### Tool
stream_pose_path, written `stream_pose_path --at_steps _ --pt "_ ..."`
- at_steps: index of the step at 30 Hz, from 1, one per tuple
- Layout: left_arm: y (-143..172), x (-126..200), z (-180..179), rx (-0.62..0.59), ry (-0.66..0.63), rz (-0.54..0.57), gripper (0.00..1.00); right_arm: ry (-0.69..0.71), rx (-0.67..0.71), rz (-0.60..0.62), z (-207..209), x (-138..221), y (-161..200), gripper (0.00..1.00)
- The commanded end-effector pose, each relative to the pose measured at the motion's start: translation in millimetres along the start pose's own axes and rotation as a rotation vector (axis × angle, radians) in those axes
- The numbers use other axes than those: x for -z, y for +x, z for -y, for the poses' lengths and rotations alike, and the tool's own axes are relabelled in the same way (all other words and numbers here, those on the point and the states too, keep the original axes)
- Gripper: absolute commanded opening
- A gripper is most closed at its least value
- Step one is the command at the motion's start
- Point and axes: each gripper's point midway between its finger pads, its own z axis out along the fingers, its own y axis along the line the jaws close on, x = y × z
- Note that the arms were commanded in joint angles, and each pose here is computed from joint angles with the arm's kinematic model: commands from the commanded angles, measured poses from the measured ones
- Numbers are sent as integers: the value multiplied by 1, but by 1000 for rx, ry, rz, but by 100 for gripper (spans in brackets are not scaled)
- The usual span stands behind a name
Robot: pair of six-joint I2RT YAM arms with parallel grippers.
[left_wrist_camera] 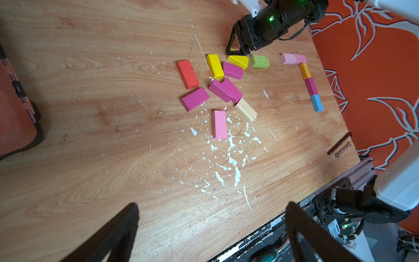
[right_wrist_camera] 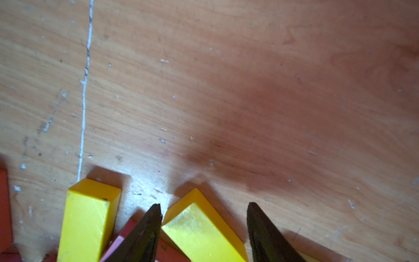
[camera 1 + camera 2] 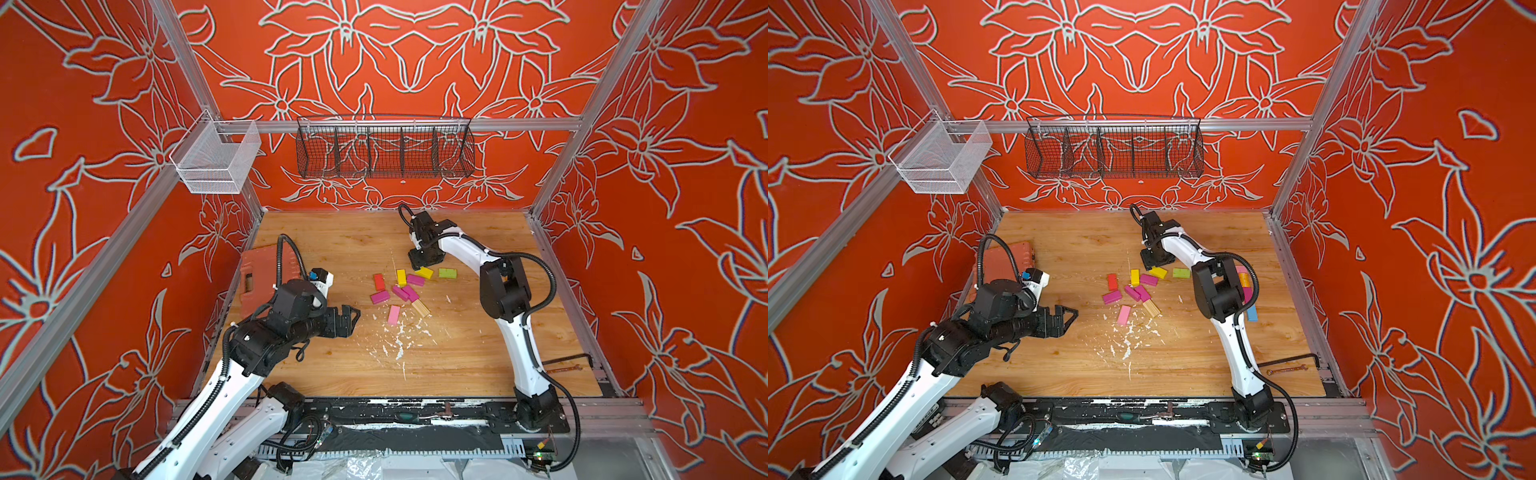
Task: Assemble the number 7 with building blocks
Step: Assemble the building block at the center of the board.
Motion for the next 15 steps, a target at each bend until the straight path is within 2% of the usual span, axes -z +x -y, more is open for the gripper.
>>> stream_pose_path --at_steps 1,15 --pt "2 -1 -1 2 -4 -3 98 22 24 -50 2 -4 15 62" --pt "3 -2 0 6 4 -3 98 -13 130 -36 2 13 32 60"
